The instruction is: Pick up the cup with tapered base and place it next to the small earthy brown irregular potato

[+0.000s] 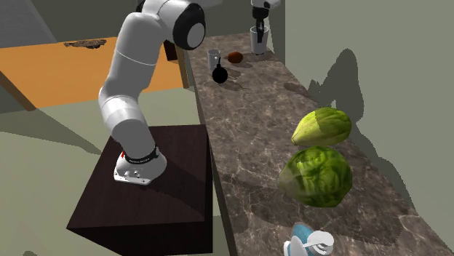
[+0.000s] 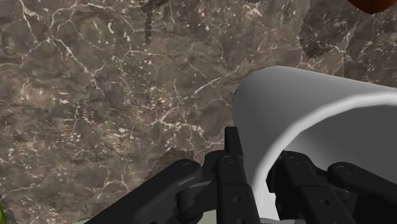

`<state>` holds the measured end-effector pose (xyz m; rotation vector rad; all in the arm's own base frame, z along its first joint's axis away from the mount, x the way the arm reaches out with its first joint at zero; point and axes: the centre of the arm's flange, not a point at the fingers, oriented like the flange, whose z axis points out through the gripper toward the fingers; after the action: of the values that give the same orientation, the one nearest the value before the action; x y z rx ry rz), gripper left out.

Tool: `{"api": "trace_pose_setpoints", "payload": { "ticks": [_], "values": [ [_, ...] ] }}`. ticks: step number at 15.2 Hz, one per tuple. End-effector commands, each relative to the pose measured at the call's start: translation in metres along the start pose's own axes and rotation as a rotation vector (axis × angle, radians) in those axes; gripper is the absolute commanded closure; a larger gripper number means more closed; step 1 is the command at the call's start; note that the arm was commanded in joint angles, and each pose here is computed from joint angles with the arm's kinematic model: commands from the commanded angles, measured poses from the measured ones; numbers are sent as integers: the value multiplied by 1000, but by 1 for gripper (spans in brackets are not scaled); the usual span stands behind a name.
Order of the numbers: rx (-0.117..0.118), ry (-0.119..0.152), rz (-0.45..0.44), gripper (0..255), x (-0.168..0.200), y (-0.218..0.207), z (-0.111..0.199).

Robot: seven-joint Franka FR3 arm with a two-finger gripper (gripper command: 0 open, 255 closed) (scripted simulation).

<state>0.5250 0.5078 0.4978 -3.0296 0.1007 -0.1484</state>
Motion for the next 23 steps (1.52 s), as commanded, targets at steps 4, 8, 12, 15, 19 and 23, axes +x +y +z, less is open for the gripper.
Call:
{"api": "trace_pose_setpoints", "payload": {
  "ticks": [4,8,12,15,19,23],
  "values": [
    [-1,1,3,255,5,-38,19],
    [-1,1,3,255,3,-36,40],
    [-1,1,3,255,1,-33,61],
    [-1,1,3,255,0,-32,76],
    [-1,1,3,255,-2,-29,97],
    [-1,1,3,255,-4,-27,118]
  ]
}}
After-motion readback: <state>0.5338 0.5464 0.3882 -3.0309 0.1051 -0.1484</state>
